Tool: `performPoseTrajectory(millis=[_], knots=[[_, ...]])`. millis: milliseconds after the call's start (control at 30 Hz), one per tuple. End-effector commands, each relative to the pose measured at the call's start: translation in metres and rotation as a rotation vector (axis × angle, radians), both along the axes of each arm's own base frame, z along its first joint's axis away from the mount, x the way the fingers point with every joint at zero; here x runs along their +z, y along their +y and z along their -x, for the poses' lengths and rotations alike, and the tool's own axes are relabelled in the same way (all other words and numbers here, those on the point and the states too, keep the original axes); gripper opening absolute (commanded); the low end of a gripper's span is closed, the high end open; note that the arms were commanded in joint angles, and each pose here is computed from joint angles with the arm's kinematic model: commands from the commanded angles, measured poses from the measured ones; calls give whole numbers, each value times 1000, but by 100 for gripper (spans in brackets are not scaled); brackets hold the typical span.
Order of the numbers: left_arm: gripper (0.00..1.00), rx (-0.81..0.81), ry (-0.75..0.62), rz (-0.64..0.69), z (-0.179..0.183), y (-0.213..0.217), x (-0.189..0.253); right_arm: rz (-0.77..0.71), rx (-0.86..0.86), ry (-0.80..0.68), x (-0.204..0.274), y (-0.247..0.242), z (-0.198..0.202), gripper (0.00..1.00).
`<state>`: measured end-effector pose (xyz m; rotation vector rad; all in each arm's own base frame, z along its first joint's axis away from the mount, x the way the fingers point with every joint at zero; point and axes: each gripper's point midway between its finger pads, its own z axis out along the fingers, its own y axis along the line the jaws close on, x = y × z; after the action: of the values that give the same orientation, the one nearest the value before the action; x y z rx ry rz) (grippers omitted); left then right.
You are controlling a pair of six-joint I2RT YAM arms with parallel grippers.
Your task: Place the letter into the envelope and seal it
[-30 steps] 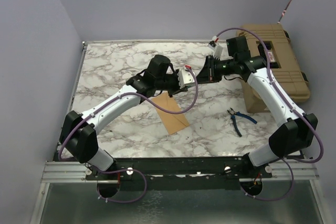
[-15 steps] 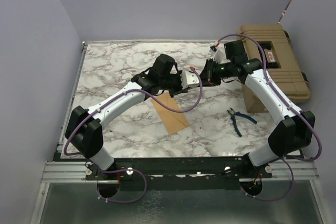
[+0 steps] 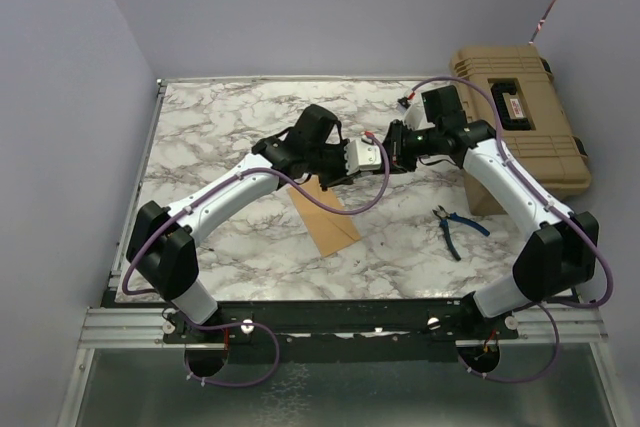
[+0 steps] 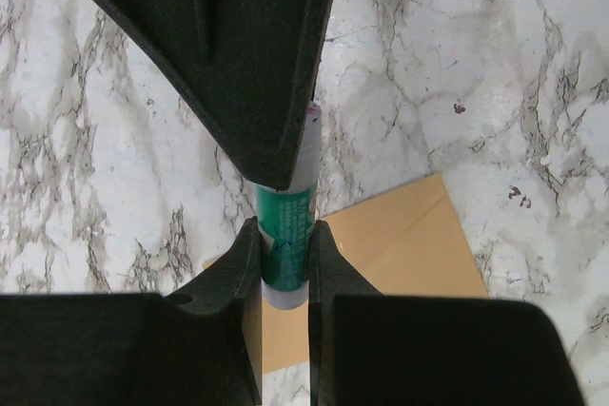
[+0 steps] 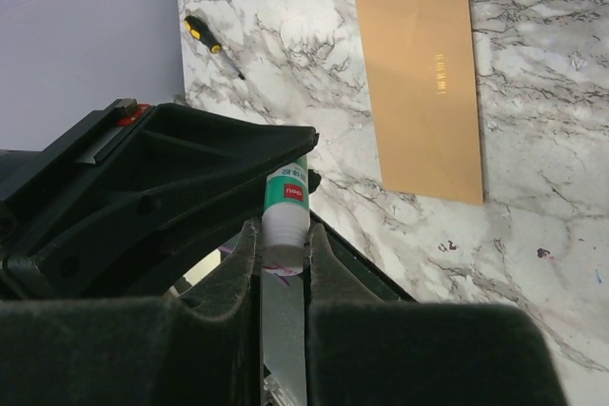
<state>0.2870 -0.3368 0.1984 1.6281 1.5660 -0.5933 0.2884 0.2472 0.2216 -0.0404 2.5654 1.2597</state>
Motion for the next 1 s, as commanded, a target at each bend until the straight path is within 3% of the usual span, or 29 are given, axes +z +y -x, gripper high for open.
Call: performPoseTrajectory(millis=[0,367,600,800,967], knots=[[0,-252,-381,468,11,-82,161,-46,153,164,-14,35,51,1],[0,-269,-422,595,12,-92,198,12,174,216,-35,42,64,1],[0,-265,-383,616,19,-89,191,54,166,294,-60,37,72,1],[0,-139,-265,536,24,-61,134,39,95,72,-2,40,29,1],[0,-36,-108,487,39,-33,81,-17,-11,-97,60,28,-8,17]])
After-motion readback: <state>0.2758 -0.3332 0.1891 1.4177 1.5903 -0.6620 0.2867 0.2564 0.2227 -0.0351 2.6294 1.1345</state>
